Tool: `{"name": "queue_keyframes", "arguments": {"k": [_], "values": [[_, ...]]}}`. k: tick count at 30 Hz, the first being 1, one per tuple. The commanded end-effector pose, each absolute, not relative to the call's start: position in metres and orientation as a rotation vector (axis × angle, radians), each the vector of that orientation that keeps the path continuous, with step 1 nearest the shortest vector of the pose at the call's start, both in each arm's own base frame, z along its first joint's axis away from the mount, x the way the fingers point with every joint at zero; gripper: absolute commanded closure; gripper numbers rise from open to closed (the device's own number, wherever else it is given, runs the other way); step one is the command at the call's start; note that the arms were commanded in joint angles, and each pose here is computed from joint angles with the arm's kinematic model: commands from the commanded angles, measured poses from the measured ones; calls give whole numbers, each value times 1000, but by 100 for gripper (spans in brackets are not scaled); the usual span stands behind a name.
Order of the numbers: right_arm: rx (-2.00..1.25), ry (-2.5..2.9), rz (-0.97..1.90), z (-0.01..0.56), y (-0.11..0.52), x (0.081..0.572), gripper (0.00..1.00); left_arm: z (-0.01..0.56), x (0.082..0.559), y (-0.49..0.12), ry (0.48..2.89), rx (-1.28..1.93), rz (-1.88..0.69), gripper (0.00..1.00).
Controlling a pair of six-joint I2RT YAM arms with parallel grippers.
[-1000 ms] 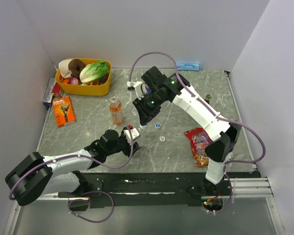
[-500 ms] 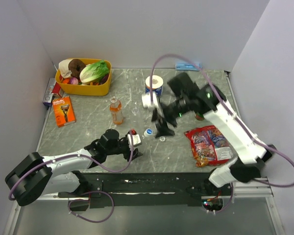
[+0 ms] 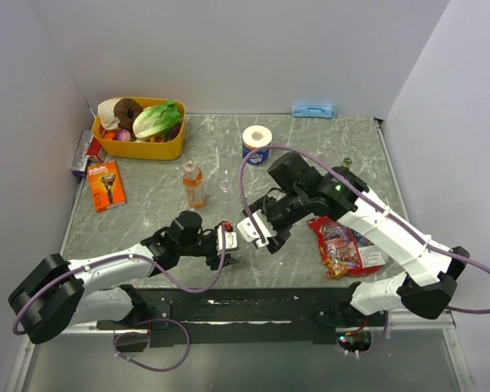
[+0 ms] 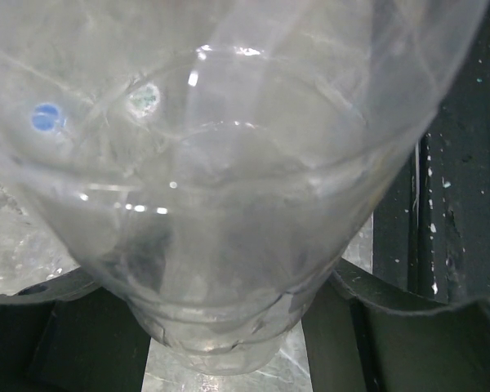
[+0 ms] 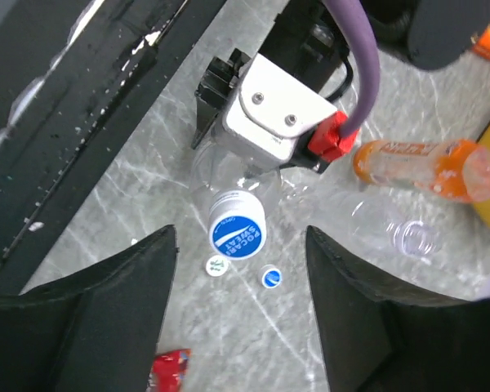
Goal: Screw on the bottle caps
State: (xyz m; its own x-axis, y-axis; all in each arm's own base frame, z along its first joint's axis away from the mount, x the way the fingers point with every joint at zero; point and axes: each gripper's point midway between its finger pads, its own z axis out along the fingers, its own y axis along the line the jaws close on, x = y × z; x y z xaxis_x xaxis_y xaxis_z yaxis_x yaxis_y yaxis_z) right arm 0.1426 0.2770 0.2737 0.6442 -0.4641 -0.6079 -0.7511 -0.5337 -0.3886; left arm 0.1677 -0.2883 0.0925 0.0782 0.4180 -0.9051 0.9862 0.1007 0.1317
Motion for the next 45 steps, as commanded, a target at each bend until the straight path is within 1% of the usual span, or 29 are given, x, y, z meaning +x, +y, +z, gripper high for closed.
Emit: {"name": "queue_keyframes", "arguments": {"k": [1,7,16,21,22,24,26,27,28,29,30,31,33,34,36,38,39,43,44,45], "values": [[-2238,785,533,281,285,141,37,115,170,-298,1379,1478,-820,99],[-2290,802,561,272,282,136,47,118,172,-299,1363,1471,-809,99],[-2333,875,553,258,276,139,50,121,176,-299,1354,1464,-793,99],[-2319,995,548,250,277,147,66,124,179,-300,1354,1441,-789,99],[-2303,1019,533,250,279,152,72,126,181,-300,1351,1431,-775,99],[-2251,1167,538,248,283,160,77,129,185,-301,1379,1381,-777,99],[-2182,1402,605,239,289,165,86,138,200,-301,1404,1303,-729,99],[-2124,1468,624,250,296,169,91,141,206,-301,1438,1249,-719,99],[-2084,1582,656,249,297,172,99,152,226,-297,1468,1140,-635,99],[-2030,1867,728,229,297,168,100,157,235,-294,1502,1068,-603,99],[-1959,1963,777,239,303,169,100,166,244,-294,1536,985,-594,99],[-1836,2235,843,221,305,175,100,170,260,-283,1575,878,-509,99],[-1656,2467,939,214,300,174,100,177,269,-280,1606,796,-468,99],[-1537,2558,939,213,294,179,100,177,276,-272,1631,738,-399,99],[-1376,2714,938,210,289,180,100,175,283,-267,1654,706,-347,99],[-1265,2790,1005,215,288,181,100,165,287,-258,1701,691,-287,99],[-1158,2856,1030,219,289,182,100,161,287,-258,1713,699,-276,99],[-1098,2810,1073,237,292,191,100,148,282,-253,1756,717,-266,99],[-1096,2779,1086,242,293,196,95,144,279,-255,1770,729,-288,99],[-1133,2724,1112,246,294,201,62,138,275,-256,1787,756,-297,99]]}}
